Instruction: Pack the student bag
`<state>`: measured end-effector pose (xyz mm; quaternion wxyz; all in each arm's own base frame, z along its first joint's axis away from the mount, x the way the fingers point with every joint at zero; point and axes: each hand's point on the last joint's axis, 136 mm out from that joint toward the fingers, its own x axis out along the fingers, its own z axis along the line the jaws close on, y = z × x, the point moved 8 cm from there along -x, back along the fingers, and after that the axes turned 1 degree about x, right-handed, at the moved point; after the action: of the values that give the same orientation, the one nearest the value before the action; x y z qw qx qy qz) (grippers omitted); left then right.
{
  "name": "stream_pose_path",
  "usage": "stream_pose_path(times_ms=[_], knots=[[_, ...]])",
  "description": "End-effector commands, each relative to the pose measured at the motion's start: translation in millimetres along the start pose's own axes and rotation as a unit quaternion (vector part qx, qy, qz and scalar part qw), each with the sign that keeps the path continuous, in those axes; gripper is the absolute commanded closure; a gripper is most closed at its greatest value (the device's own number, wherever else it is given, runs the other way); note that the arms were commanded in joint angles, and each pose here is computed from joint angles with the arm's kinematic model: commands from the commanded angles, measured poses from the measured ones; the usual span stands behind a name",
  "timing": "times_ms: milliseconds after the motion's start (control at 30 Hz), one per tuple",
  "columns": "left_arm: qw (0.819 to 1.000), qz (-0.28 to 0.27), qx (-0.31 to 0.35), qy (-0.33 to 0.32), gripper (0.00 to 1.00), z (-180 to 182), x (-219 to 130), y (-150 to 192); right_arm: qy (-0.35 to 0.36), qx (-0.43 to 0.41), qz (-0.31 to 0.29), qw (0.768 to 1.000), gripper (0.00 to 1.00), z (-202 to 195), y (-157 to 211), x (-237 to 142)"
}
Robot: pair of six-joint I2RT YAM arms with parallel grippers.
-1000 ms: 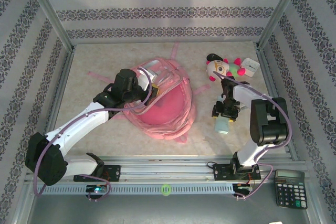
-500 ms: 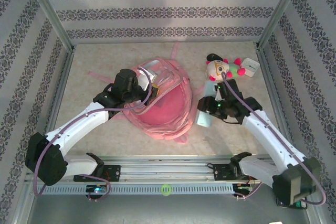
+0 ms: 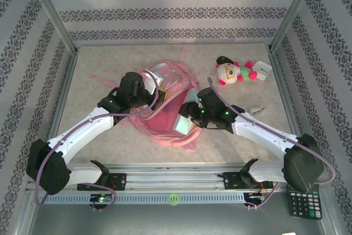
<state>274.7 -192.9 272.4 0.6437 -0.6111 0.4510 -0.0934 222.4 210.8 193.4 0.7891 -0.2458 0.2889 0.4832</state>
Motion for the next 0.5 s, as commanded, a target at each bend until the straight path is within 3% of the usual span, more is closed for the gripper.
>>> stream_pose_path(times_ms=[0, 233, 367, 467], knots=[[0.995, -0.097, 0.021, 0.008, 1.0, -5.6, -21.6, -45.5, -0.069, 0.005, -0.021, 0.997, 0.37, 31.6, -11.3, 6.3], [0.995, -0.097, 0.022, 0.008, 1.0, -5.6, -22.1, -46.7, -0.085, 0.01, -0.009, 0.996, 0.17, 38.6, -17.1, 33.3], [0.995, -0.097, 0.024, 0.008, 1.0, -6.1, -22.8, -47.0, -0.078, 0.019, -0.002, 0.997, 0.17, 25.7, -11.0, 38.2], [0.995, -0.094, 0.022, 0.01, 1.0, -5.7, -21.2, -45.8, -0.064, 0.031, 0.009, 0.997, 0.25, 11.1, -0.3, 42.4]])
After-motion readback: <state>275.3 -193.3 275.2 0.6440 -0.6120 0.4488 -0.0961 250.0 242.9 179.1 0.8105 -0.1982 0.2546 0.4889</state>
